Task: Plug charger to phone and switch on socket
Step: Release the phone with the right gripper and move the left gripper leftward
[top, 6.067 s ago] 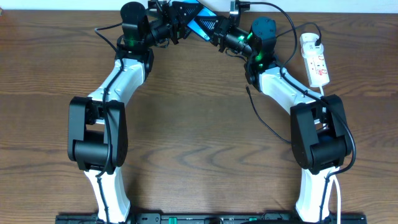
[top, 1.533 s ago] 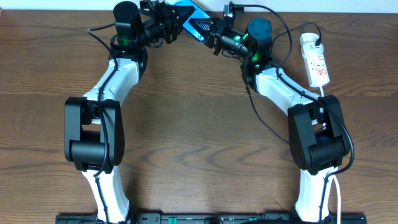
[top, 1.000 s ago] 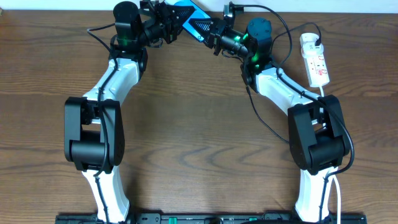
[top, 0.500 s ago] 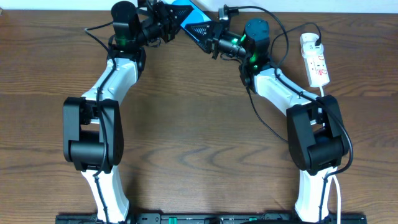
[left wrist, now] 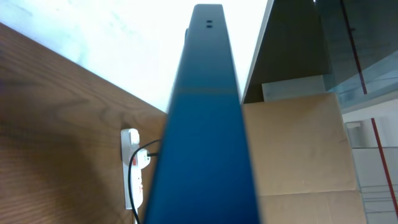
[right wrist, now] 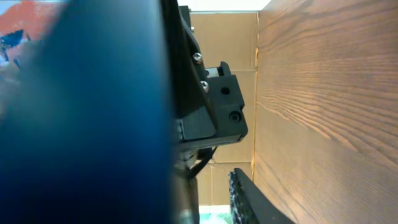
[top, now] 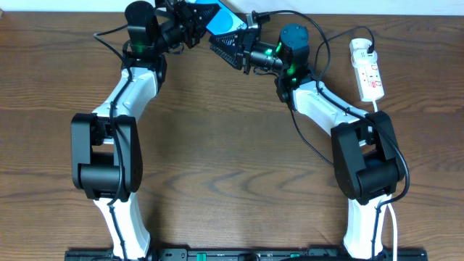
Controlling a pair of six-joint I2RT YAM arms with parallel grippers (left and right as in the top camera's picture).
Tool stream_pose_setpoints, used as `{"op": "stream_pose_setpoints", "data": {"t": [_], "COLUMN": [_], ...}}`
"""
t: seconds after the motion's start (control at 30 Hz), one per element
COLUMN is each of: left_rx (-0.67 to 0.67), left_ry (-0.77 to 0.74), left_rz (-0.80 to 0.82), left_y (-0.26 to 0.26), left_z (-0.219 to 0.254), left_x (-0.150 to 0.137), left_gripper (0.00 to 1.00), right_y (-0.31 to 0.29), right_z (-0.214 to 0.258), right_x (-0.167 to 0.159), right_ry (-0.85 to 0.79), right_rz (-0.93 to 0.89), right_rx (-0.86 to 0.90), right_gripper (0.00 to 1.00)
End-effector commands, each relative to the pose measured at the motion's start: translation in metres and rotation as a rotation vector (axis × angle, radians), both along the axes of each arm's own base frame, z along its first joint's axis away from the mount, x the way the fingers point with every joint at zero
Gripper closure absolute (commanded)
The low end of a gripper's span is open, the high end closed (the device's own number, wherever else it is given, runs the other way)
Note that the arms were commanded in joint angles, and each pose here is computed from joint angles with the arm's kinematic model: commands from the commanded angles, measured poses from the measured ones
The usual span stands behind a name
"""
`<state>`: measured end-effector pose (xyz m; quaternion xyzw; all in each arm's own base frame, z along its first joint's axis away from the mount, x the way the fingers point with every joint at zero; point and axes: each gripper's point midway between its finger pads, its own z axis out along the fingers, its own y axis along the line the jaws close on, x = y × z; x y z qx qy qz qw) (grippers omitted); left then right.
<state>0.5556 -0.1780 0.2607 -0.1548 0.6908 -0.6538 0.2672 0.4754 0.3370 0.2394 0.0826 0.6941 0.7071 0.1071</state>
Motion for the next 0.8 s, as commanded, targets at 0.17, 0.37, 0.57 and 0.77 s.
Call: {"op": "stream_pose_setpoints", "data": {"t": [0.17, 0.37, 0.57, 0.77], "left_rx": [-0.003, -0.001, 0.000, 0.004], "left_ry": [-0.092, -0.093, -0.092, -0.092], "left_rz": [0.045, 0.068, 0.087, 0.096], "left_y": [0.024, 0.037, 0.051, 0.074], "left_z": [0.036, 0.036, 0.036, 0.036], "left_x": [0.004, 0.007, 0.010, 0.010], "left_gripper": [0.93, 0.92, 0.93, 0.93], "right_y": [0.009, 0.009, 0.009, 0.008], "right_z": [-0.018, -0.020, -0.021, -0.025], "right_x": [-0.011, -0.011, -0.011, -0.014], "right_ry": [-0.005, -0.013, -0.028, -0.064], "right_rz": [0.049, 0.049, 0.049, 0.069], "right_rx": [-0.028, -0.034, -0.042, -0.065], "right_gripper": [0.70, 0.68, 0.65, 0.60]}}
